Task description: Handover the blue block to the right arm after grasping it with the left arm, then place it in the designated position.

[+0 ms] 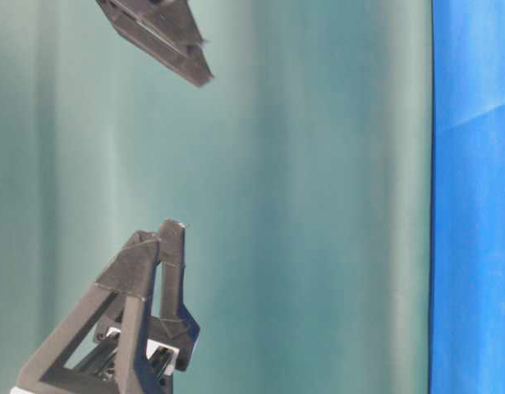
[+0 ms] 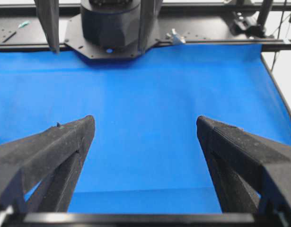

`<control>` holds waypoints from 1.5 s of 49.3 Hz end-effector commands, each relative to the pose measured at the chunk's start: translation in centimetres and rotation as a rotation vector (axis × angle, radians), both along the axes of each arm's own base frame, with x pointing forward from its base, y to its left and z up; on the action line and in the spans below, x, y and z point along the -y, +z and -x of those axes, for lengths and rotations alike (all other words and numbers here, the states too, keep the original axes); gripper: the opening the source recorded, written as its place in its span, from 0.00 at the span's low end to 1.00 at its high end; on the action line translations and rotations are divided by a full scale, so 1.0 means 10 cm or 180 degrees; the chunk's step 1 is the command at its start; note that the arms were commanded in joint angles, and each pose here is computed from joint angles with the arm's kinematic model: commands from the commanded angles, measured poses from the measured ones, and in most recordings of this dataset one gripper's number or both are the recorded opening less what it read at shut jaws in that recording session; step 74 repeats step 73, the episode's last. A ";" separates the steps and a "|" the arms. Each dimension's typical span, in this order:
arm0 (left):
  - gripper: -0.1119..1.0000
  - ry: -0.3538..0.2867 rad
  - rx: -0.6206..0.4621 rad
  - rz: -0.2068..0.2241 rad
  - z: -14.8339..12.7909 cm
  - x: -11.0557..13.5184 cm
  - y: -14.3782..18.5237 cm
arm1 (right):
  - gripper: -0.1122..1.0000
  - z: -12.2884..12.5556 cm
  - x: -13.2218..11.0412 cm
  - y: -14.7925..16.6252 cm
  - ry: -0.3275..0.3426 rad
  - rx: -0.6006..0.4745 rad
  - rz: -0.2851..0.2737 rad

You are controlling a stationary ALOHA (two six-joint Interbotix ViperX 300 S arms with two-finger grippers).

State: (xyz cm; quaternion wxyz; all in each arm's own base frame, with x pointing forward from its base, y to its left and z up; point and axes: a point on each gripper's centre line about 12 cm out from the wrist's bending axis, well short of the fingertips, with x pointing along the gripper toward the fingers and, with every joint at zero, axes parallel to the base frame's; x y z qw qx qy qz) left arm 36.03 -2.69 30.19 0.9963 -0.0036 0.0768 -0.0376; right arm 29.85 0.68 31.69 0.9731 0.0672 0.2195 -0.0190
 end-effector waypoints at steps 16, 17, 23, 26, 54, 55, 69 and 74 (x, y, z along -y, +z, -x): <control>0.93 -0.0006 0.0131 0.0010 0.00 0.01 0.14 | 0.92 -0.02 -0.01 0.08 0.0030 0.0162 0.0039; 0.93 -0.0011 0.0136 0.0011 0.00 0.01 0.14 | 0.92 -0.02 0.00 0.09 0.0030 0.0190 0.0038; 0.93 -0.0011 0.0131 0.0010 0.01 0.01 0.14 | 0.92 -0.01 -0.01 0.14 0.0076 0.0399 0.0071; 0.93 -0.0011 0.0136 0.0011 0.00 0.01 0.14 | 0.92 0.00 -0.02 0.16 0.0109 0.0534 0.0109; 0.93 -0.0011 0.0146 0.0016 0.02 0.01 0.15 | 0.92 -0.01 -0.02 -0.03 0.0244 0.1056 0.0121; 0.93 -0.0006 0.0146 0.0016 0.02 0.00 0.15 | 0.92 -0.02 -0.02 -0.04 0.0240 0.1051 0.0112; 0.93 -0.0006 0.0146 0.0016 0.02 0.00 0.15 | 0.92 -0.01 -0.02 -0.04 0.0236 0.1032 0.0114; 0.93 -0.0006 0.0146 0.0016 0.02 0.00 0.15 | 0.92 -0.01 -0.02 -0.05 0.0236 0.1023 0.0119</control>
